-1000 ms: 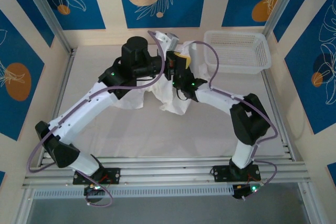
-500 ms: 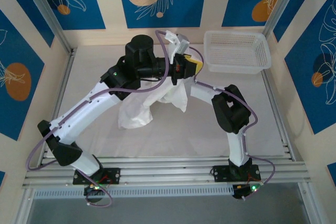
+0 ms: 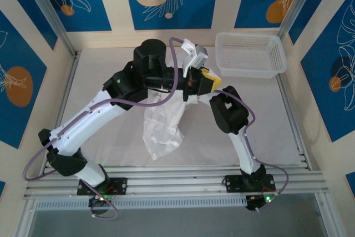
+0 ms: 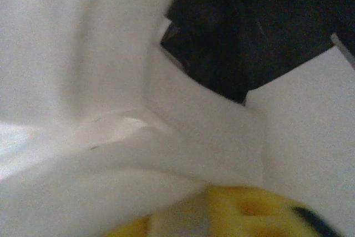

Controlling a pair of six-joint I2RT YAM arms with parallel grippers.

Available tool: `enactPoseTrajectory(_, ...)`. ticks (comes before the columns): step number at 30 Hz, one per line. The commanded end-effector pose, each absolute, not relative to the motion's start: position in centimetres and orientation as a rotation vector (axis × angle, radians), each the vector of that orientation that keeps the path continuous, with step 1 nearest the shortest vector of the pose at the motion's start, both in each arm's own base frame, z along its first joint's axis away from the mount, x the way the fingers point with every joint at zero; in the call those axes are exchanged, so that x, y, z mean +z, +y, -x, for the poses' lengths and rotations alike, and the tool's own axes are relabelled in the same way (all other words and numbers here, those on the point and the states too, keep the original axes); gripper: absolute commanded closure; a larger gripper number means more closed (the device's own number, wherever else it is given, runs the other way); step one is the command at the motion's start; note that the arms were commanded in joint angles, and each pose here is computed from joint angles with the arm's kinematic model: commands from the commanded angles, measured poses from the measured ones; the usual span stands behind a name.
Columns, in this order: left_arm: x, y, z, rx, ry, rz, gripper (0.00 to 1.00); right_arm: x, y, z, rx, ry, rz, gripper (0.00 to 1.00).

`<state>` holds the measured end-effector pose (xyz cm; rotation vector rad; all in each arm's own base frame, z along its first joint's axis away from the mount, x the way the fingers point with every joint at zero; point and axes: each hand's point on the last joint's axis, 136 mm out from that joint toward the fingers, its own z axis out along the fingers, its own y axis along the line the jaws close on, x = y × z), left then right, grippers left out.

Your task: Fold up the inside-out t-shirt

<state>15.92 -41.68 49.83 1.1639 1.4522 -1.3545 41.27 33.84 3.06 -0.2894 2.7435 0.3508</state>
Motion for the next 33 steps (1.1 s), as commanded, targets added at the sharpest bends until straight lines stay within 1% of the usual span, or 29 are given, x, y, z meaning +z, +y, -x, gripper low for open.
enactPoseTrajectory(1, 53.7, -40.8, -12.8, -1.388, 1.255, -1.235, 0.92, 1.7, 33.1, -39.5, 0.232, 2.813, 0.411, 0.39)
enactPoseTrajectory(3, 54.1, -40.5, -12.5, -1.390, 1.241, -1.236, 0.92, 1.1, 32.5, -39.1, 0.103, 2.814, 0.491, 0.24)
enactPoseTrajectory(4, 54.4, -40.4, -12.2, -1.393, 1.234, -1.239, 0.92, 0.9, 32.1, -39.0, 0.047, 2.820, 0.516, 0.23)
enactPoseTrajectory(8, 56.5, -39.3, -11.0, -1.376, 1.209, -1.239, 0.91, -0.3, 30.4, -38.9, -0.173, 2.837, 0.591, 0.21)
enactPoseTrajectory(11, 58.2, -38.1, -9.6, -1.347, 1.168, -1.259, 0.91, -1.5, 29.6, -38.7, -0.286, 2.863, 0.664, 0.21)
enactPoseTrajectory(15, 60.2, -36.5, -8.4, -1.324, 1.114, -1.247, 0.91, -3.2, 29.3, -37.9, -0.372, 2.887, 0.778, 0.20)
enactPoseTrajectory(17, 60.4, -36.2, -8.2, -1.314, 1.109, -1.243, 0.91, -4.1, 29.2, -37.5, -0.392, 2.907, 0.806, 0.22)
enactPoseTrajectory(18, 60.3, -36.1, -8.4, -1.302, 1.119, -1.239, 0.91, -4.5, 29.4, -37.2, -0.376, 2.924, 0.812, 0.24)
enactPoseTrajectory(19, 60.2, -36.1, -8.5, -1.293, 1.127, -1.236, 0.91, -4.7, 29.5, -37.0, -0.353, 2.941, 0.806, 0.31)
enactPoseTrajectory(20, 60.0, -36.1, -8.6, -1.283, 1.139, -1.235, 0.92, -4.8, 29.6, -36.9, -0.327, 2.954, 0.800, 0.40)
enactPoseTrajectory(23, 59.2, -36.1, -9.1, -1.252, 1.171, -1.235, 0.92, -4.2, 30.4, -36.7, -0.196, 2.987, 0.787, 0.81)
enactPoseTrajectory(24, 58.8, -36.2, -9.5, -1.230, 1.191, -1.226, 0.92, -3.6, 30.9, -36.7, -0.149, 2.986, 0.785, 0.90)
enactPoseTrajectory(25, 58.5, -36.1, -9.9, -1.202, 1.209, -1.215, 0.92, -2.9, 31.3, -36.8, -0.095, 2.978, 0.776, 0.96)
enactPoseTrajectory(26, 57.9, -36.0, -10.7, -1.159, 1.241, -1.194, 0.92, -1.7, 32.0, -37.0, -0.026, 2.960, 0.758, 1.00)
enactPoseTrajectory(28, 56.6, -35.7, -13.1, -1.042, 1.332, -1.112, 0.92, 1.1, 33.2, -37.2, 0.133, 2.912, 0.709, 1.00)
enactPoseTrajectory(31, 53.7, -33.5, -18.9, -0.812, 1.522, -0.918, 0.93, 6.8, 34.9, -37.1, 0.428, 2.784, 0.624, 1.00)
enactPoseTrajectory(33, 51.0, -30.5, -23.5, -0.663, 1.658, -0.762, 0.93, 10.9, 35.6, -36.3, 0.607, 2.668, 0.584, 1.00)
